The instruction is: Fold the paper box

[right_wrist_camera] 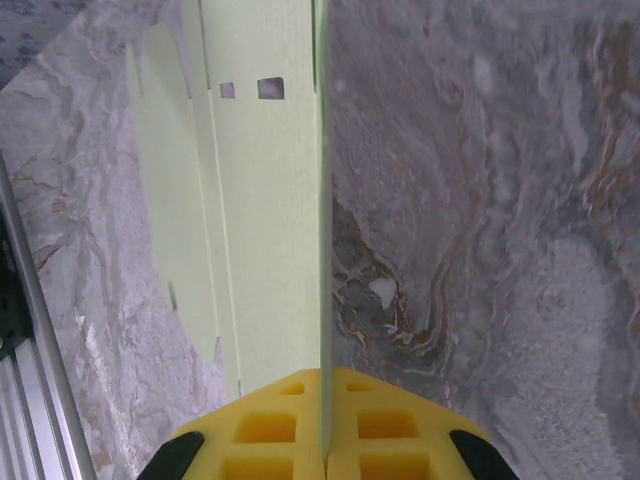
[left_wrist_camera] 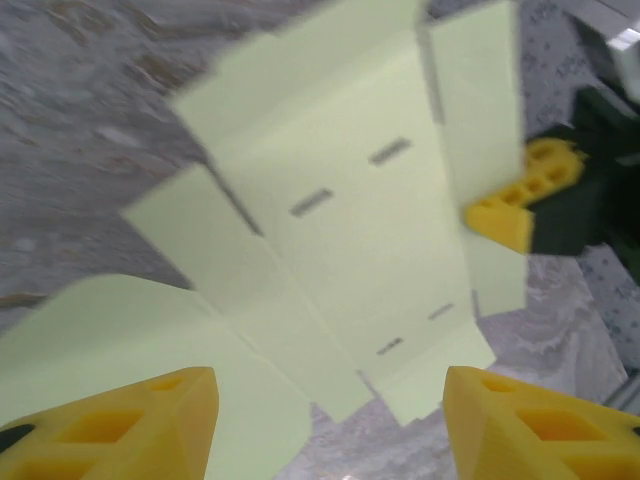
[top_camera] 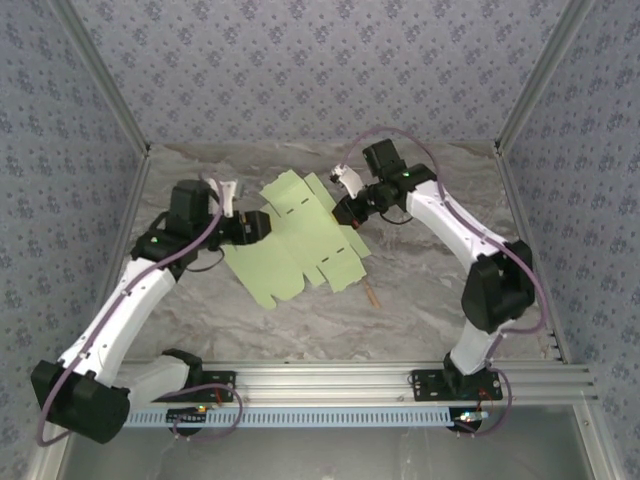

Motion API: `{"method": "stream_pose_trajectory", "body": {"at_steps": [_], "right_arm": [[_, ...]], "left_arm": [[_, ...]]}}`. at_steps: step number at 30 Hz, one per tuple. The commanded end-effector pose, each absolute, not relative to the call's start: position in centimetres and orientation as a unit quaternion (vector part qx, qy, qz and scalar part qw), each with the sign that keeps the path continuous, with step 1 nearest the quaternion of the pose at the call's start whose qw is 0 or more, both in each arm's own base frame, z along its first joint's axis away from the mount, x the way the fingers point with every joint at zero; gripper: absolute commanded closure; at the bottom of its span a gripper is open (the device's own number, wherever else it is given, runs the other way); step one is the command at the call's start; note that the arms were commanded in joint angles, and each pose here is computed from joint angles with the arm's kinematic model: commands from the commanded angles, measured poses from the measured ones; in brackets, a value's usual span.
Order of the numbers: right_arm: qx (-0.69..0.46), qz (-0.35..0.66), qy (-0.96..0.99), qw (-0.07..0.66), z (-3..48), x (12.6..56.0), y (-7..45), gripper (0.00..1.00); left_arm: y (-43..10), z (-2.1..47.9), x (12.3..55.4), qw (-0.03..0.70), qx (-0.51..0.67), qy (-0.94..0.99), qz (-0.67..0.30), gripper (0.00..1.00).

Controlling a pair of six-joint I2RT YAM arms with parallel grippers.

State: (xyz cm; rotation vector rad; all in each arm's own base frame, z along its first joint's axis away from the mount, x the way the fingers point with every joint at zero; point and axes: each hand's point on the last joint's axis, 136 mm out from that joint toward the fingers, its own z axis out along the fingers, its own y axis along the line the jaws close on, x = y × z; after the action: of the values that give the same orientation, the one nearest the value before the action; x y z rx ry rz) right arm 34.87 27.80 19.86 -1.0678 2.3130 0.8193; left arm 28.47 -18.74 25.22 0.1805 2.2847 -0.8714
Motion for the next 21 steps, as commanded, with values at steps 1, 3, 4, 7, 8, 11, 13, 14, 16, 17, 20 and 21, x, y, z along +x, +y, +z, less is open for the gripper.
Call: {"method": "stream_pose_trajectory", "body": {"at_steps": [1, 3, 4, 7, 8, 11, 13, 14, 16, 17, 20, 21], "right_arm": [[-0.341, 0.288, 0.877, 0.18, 18.4, 35.3, 27.3, 1.0], [-0.332, 0.268, 0.887, 0.175, 17.5, 36.1, 27.2, 1.0], [-0.331, 0.259, 0.891, 0.172, 17.2, 36.3, 27.1, 1.0], [-0.331, 0.24, 0.898, 0.165, 16.3, 36.9, 27.1, 1.0], [-0.33, 0.233, 0.9, 0.163, 16.0, 37.1, 27.0, 1.0], [-0.33, 0.225, 0.903, 0.158, 15.3, 37.3, 27.0, 1.0], [-0.329, 0.219, 0.906, 0.154, 14.9, 37.4, 26.9, 1.0], [-0.33, 0.218, 0.906, 0.152, 14.7, 37.4, 26.9, 1.0], [-0.331, 0.217, 0.906, 0.15, 14.5, 37.4, 27.0, 1.0], [-0.332, 0.216, 0.906, 0.15, 14.4, 37.5, 27.0, 1.0], [-0.332, 0.212, 0.907, 0.146, 14.0, 37.6, 27.0, 1.0], [-0.333, 0.21, 0.908, 0.146, 13.9, 37.7, 27.1, 1.0]], "left_arm": [[-21.1, 22.5, 29.0, 0.313, 0.046, 0.879, -0.356, 0.41], [-22.3, 20.7, 29.7, 0.3, 0.041, 0.881, -0.364, 0.46], [-22.6, 19.8, 30.1, 0.295, 0.037, 0.883, -0.364, 0.49], [-23.5, 17.5, 31.3, 0.286, 0.034, 0.885, -0.366, 0.56], [-23.9, 16.7, 31.7, 0.28, 0.034, 0.886, -0.369, 0.59], [-24.7, 14.5, 32.8, 0.268, 0.032, 0.888, -0.372, 0.67], [-25.4, 13.7, 33.4, 0.264, 0.033, 0.885, -0.382, 0.71], [-25.6, 13.1, 33.8, 0.262, 0.029, 0.886, -0.381, 0.73], [-26.0, 12.3, 34.2, 0.253, 0.03, 0.888, -0.384, 0.75], [-26.2, 11.6, 34.4, 0.247, 0.03, 0.89, -0.382, 0.77], [-26.5, 10.0, 34.5, 0.232, 0.026, 0.894, -0.383, 0.8], [-26.6, 9.4, 34.5, 0.227, 0.024, 0.896, -0.38, 0.8]]}}
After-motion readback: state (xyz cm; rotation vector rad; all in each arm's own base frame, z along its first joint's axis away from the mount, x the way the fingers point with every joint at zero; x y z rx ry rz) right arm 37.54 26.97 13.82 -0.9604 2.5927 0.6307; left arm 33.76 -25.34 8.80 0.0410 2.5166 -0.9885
